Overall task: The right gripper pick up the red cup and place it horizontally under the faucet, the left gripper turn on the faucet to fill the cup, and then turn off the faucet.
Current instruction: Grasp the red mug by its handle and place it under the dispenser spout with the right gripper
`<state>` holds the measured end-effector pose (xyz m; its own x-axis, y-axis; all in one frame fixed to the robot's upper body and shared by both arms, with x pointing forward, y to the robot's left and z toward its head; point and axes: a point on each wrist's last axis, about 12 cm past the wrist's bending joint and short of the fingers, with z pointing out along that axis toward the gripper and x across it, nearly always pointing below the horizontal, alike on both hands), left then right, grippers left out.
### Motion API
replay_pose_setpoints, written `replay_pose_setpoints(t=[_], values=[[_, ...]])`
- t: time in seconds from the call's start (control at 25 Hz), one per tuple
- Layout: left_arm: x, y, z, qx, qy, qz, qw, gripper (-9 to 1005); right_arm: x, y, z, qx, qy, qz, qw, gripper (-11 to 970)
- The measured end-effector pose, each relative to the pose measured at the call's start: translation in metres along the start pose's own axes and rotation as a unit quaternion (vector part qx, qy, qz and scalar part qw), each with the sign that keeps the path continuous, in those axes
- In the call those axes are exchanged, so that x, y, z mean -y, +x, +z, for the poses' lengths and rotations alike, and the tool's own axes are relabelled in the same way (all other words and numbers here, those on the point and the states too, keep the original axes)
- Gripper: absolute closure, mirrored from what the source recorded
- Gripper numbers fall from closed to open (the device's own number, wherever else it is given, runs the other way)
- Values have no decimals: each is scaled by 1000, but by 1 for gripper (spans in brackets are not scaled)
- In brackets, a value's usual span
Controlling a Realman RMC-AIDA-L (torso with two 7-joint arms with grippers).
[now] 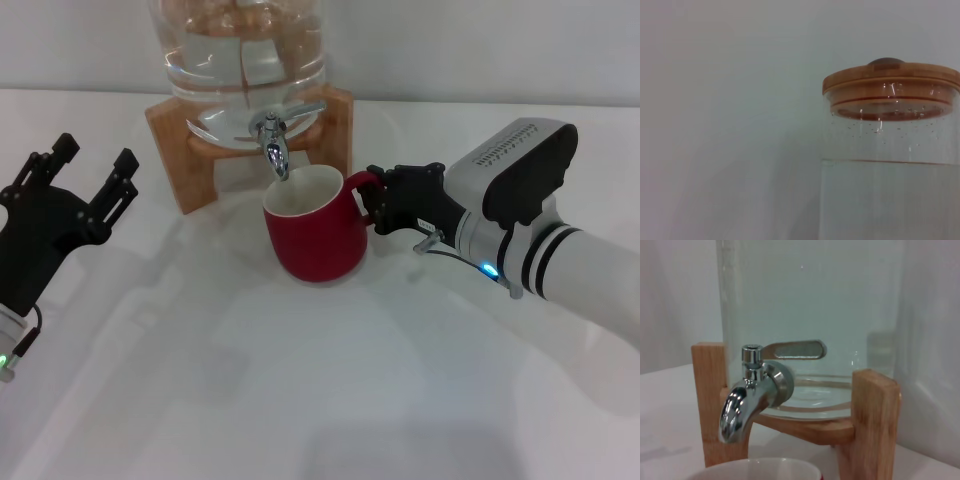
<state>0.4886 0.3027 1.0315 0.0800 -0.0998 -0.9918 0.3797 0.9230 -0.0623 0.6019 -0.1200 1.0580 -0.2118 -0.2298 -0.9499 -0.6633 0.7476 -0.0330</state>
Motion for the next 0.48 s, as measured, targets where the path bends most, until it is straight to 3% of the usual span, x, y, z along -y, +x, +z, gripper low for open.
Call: replay_pose_setpoints(t=[0.48], values=[[0, 0, 0, 1, 0, 0, 1000, 240, -1, 1, 0, -2, 0, 2, 1000, 805]])
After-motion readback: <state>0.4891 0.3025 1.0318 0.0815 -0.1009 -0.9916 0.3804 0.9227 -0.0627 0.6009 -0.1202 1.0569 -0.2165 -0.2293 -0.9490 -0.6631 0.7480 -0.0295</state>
